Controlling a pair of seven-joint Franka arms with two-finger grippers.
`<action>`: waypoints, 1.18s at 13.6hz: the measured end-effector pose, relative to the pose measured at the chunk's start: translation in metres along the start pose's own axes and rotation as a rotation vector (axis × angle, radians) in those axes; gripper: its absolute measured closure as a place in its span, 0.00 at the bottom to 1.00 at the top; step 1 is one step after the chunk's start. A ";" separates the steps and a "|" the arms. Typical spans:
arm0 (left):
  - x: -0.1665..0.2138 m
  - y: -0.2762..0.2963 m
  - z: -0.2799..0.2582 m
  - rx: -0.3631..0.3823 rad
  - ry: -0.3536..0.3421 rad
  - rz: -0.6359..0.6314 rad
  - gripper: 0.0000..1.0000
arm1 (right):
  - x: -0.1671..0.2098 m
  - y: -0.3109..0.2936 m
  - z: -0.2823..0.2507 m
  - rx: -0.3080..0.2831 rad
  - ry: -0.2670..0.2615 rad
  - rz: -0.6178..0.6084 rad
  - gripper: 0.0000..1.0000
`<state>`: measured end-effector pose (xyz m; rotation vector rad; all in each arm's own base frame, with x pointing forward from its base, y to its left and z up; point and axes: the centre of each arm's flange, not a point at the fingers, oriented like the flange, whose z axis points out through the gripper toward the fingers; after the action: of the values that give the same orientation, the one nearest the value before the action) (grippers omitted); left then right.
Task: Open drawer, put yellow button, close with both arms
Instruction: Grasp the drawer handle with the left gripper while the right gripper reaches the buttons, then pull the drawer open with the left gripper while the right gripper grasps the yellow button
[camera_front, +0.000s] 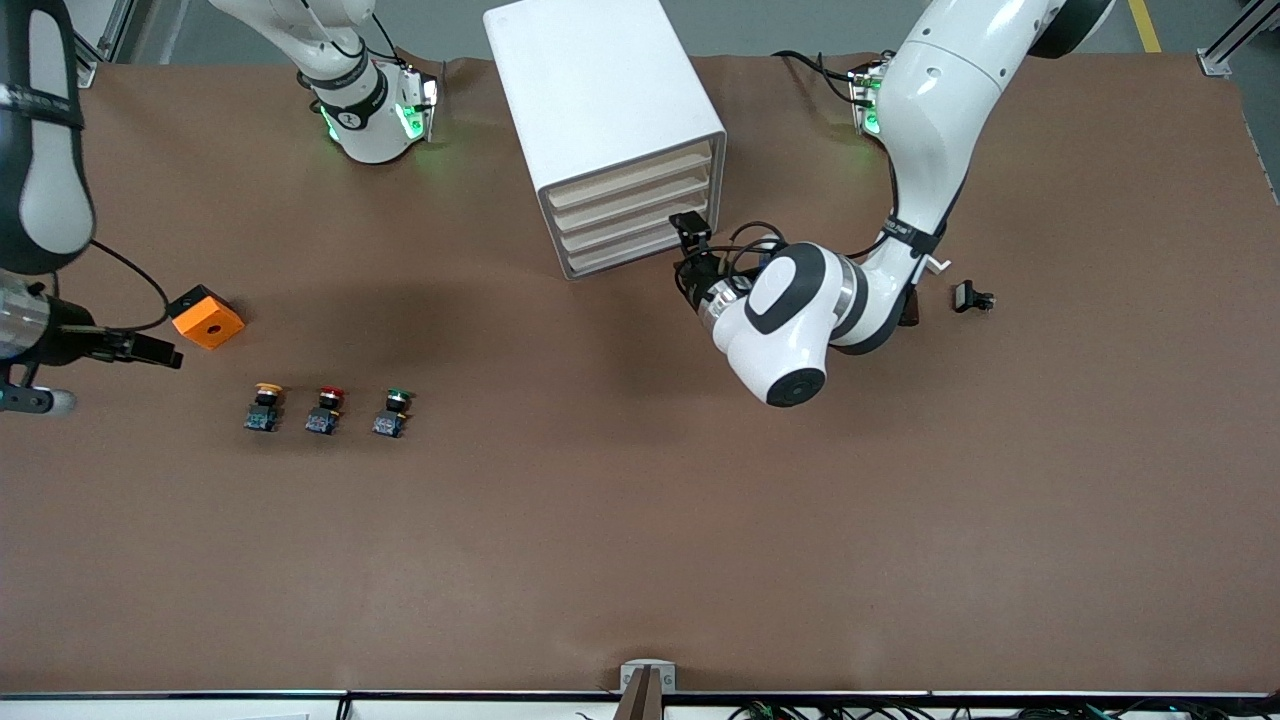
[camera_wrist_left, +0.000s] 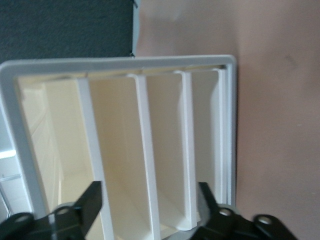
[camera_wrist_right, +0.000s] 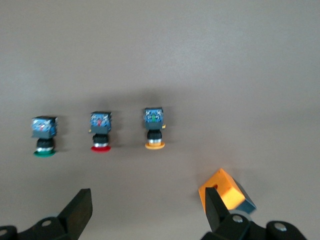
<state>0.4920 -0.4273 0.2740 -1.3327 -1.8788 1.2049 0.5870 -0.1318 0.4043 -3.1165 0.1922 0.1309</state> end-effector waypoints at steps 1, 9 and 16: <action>-0.003 -0.003 0.001 0.009 -0.009 -0.015 0.23 | -0.001 0.001 0.020 -0.003 0.018 0.002 0.00; -0.019 -0.018 0.035 0.102 0.028 -0.072 0.51 | 0.024 0.004 0.157 -0.027 0.072 0.028 0.00; -0.024 -0.019 0.066 0.171 0.084 -0.094 0.56 | 0.026 -0.005 0.204 -0.031 0.108 0.062 0.00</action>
<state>0.4386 -0.4748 0.2623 -1.1717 -1.7189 1.2128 0.5968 -0.1252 0.1985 -3.1518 0.2911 -0.0343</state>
